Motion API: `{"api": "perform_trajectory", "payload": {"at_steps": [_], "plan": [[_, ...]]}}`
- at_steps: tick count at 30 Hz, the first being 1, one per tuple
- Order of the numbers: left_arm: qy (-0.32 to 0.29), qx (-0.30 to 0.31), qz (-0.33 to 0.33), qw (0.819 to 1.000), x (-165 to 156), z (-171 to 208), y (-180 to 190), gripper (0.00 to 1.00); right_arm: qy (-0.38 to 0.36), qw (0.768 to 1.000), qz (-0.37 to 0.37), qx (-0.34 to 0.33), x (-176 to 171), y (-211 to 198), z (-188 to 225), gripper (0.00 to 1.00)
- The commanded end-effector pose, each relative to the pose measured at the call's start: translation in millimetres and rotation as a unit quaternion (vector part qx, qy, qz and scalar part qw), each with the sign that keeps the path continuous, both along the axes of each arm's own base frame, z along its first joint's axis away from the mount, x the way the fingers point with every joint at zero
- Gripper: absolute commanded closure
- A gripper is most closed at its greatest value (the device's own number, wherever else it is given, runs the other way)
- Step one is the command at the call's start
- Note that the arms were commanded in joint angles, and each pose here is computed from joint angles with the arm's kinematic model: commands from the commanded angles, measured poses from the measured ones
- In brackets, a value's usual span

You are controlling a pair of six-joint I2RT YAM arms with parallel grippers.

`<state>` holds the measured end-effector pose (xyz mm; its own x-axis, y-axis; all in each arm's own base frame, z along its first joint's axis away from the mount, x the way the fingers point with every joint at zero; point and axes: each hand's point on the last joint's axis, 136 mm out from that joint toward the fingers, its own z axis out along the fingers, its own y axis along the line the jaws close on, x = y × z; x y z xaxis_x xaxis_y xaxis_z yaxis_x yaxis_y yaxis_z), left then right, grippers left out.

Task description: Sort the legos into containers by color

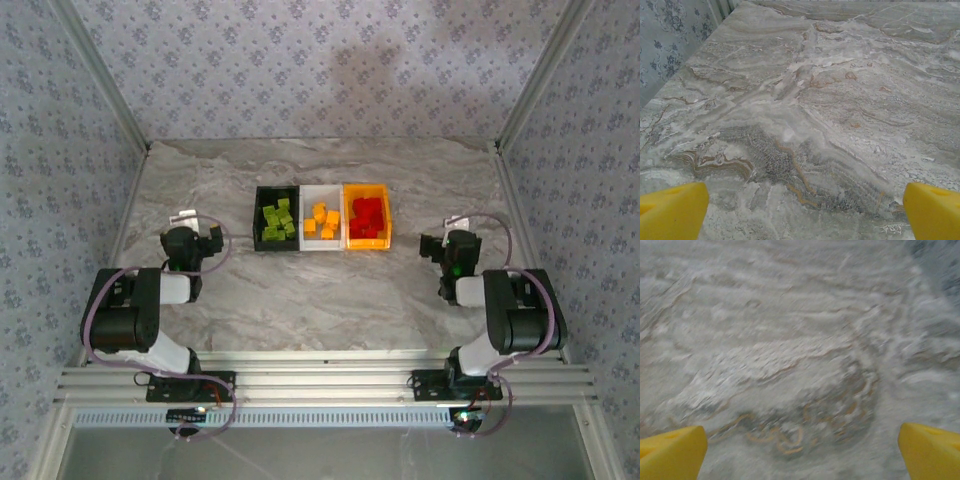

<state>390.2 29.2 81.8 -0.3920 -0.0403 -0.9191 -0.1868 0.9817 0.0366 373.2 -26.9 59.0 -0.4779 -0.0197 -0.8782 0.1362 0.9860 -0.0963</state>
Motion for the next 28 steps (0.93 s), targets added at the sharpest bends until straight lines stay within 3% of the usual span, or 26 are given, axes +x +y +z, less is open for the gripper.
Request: {"api": "perform_trajectory", "payload": {"at_steps": [1, 28], "plan": [[-0.022, -0.005, 0.009, 1.000, 2.6, 9.8, 3.9, 0.00, -0.049, 0.998, 0.026, 0.022, 16.8, 3.6, 24.9, 0.00], [-0.021, -0.003, 0.006, 1.000, 3.0, 9.9, 2.4, 0.00, -0.047, 0.998, 0.026, 0.019, 16.5, 3.9, 24.8, 0.00]]}}
